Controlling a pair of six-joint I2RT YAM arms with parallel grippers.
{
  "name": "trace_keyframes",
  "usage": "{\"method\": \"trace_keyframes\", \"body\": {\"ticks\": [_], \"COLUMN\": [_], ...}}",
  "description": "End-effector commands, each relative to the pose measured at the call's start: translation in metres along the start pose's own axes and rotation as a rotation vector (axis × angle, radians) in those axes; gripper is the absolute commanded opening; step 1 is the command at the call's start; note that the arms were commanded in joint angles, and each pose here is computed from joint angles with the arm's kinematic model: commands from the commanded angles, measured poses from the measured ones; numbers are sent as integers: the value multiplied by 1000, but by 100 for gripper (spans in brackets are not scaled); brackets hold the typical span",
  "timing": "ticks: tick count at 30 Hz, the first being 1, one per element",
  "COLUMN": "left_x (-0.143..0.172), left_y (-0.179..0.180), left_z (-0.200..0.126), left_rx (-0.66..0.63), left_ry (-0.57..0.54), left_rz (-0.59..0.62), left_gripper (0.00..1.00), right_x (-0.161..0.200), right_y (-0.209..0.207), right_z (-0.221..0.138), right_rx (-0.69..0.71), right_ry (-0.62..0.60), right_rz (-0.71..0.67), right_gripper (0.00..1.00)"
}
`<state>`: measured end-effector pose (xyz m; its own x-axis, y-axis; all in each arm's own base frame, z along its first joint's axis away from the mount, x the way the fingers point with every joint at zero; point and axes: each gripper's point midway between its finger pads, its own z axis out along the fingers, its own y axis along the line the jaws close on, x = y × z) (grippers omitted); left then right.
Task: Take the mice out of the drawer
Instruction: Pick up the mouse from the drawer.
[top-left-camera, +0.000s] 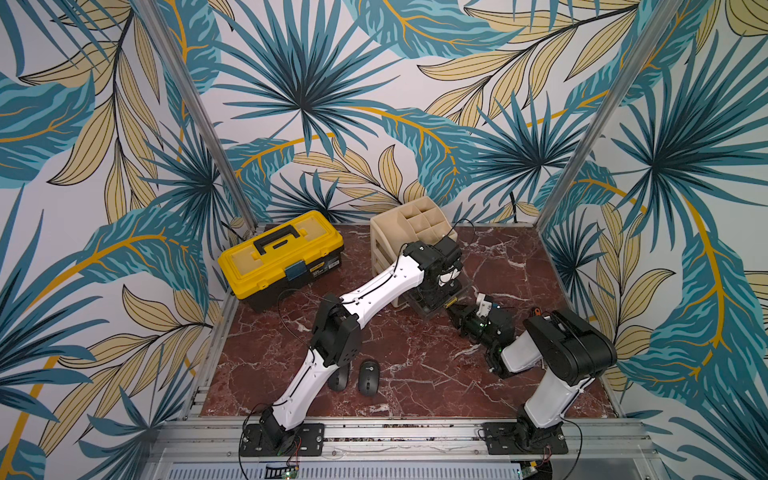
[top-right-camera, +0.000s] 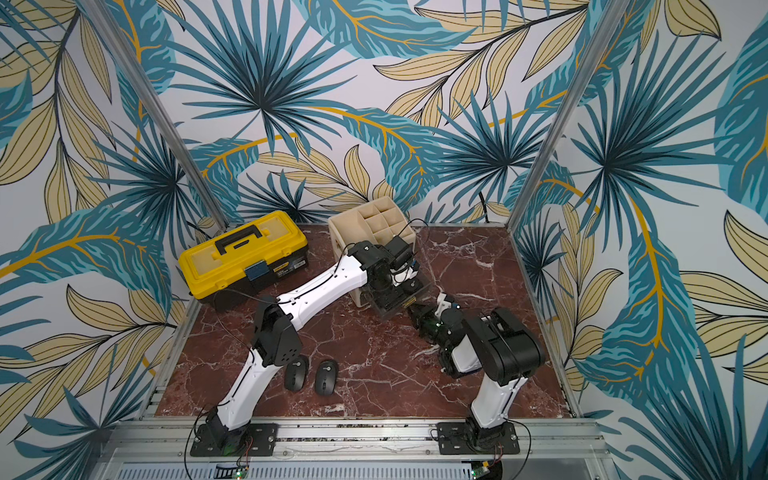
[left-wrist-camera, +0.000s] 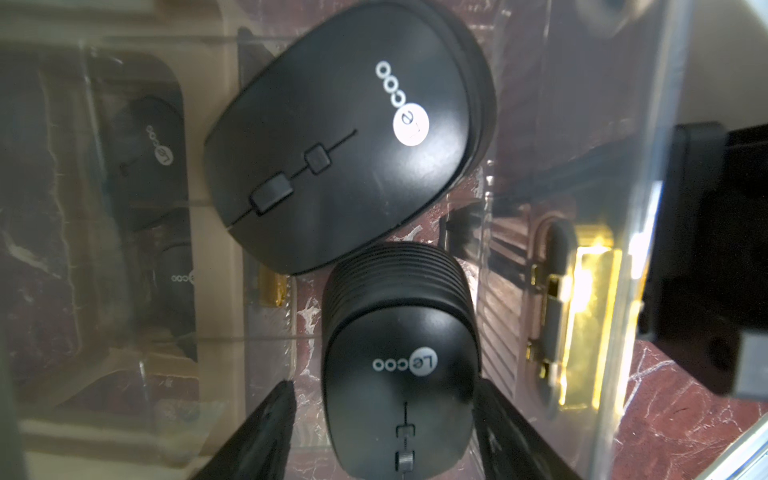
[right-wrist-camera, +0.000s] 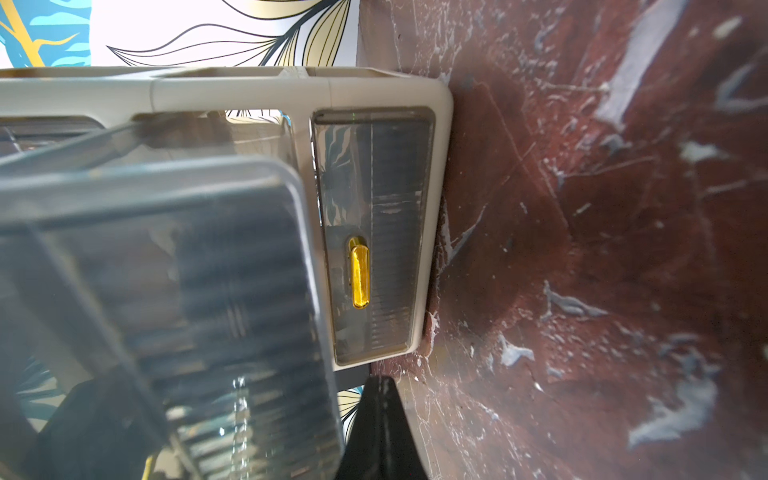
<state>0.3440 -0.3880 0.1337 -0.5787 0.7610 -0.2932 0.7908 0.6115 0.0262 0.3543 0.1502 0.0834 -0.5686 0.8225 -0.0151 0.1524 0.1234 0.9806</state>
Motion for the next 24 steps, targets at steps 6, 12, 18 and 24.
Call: {"method": "trace_keyframes", "body": {"ticks": [6,12,18,24], "left_x": [13,14,16,18], "left_y": [-7,-6,-4,-1], "left_z": [27,30,29,31], "left_rx": [2,-5,-18,-33], "left_ry": [50,48,52,60], "left_rz": [-22,-23,-19,-13], "left_gripper": [70,67,60,66], "right_x": [3,5,5,5], "right_y": [40,54,58,61], "right_z": [-3,-5,-4,-5], "right_rx": [-129,-165,-177,-184], "right_ry": [22,30,35,36], "right_rz": [-55,-79,-81,-86], "right_gripper": [0,0,0,0]}}
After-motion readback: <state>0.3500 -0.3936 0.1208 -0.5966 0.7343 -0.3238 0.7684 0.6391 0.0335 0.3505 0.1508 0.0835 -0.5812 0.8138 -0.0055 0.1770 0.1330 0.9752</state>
